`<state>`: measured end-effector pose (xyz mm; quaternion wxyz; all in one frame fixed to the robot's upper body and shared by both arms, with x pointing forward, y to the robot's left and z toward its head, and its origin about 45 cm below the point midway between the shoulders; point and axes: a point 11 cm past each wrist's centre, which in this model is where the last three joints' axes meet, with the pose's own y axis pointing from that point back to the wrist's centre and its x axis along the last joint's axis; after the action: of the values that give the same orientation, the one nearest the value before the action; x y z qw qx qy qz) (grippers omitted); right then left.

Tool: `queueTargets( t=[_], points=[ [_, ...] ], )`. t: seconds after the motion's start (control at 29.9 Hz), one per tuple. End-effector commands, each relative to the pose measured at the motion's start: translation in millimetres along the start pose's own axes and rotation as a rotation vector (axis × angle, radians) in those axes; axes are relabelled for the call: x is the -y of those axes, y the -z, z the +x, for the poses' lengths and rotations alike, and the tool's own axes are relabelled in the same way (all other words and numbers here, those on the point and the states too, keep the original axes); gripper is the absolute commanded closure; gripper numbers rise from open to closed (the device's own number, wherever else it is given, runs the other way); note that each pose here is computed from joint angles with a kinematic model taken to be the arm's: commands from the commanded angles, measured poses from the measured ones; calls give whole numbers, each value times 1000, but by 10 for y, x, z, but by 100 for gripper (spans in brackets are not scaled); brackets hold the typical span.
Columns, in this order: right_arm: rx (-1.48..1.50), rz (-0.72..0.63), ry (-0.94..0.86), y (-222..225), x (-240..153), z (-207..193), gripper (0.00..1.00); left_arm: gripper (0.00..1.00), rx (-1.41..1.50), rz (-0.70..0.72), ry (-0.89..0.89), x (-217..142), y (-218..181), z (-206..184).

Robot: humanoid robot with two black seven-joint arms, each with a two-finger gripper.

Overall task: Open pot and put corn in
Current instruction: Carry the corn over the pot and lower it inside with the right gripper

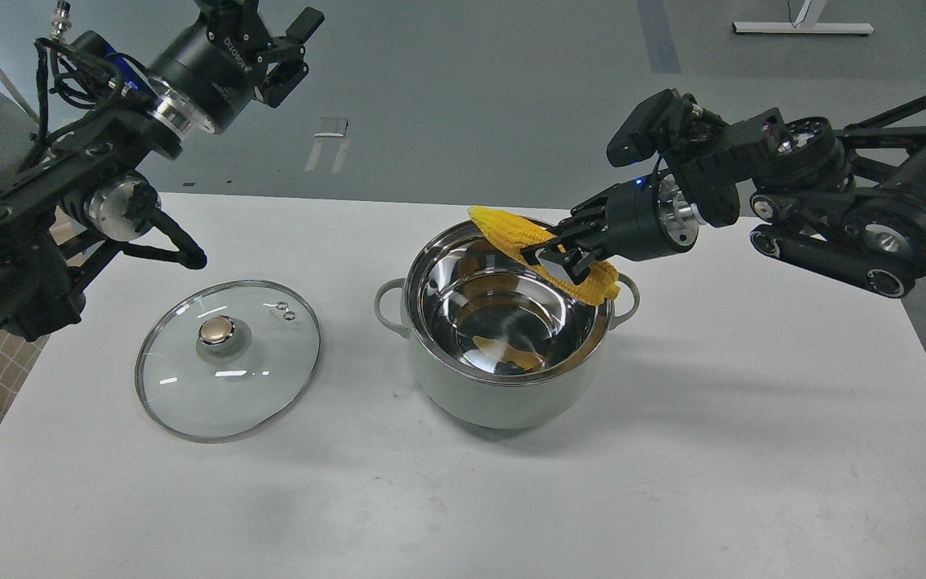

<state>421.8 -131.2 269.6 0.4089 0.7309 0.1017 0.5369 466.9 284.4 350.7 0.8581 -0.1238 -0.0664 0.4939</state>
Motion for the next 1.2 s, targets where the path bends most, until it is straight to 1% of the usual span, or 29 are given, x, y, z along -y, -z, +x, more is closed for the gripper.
queueTargets(
  t=[0.0,0.27,0.33,0.47,0.87,0.94,1.07,1.17],
  points=[
    [-1,22,11,74,112,-30,91,7,4,-1,-2,-5,-14,17],
    [-16,33,17,157,344,11,90,7,4,-3,-4,-4,-21,25],
    [-22,33,27,171,389,10,88,7,4,-7,-6,-3,-38,31],
    [-19,38,49,202,505,-80,88,7,3,-9,-6,-1,-42,33],
    [7,36,58,202,661,-228,86,6,-1,-24,-14,8,-82,52],
    [10,36,59,206,679,-246,84,6,-1,-24,-14,8,-82,52],
    [15,36,61,216,731,-268,71,6,0,-22,-16,1,-79,58],
    [16,36,62,218,737,-276,64,6,1,-22,-17,-2,-82,64]
  ],
)
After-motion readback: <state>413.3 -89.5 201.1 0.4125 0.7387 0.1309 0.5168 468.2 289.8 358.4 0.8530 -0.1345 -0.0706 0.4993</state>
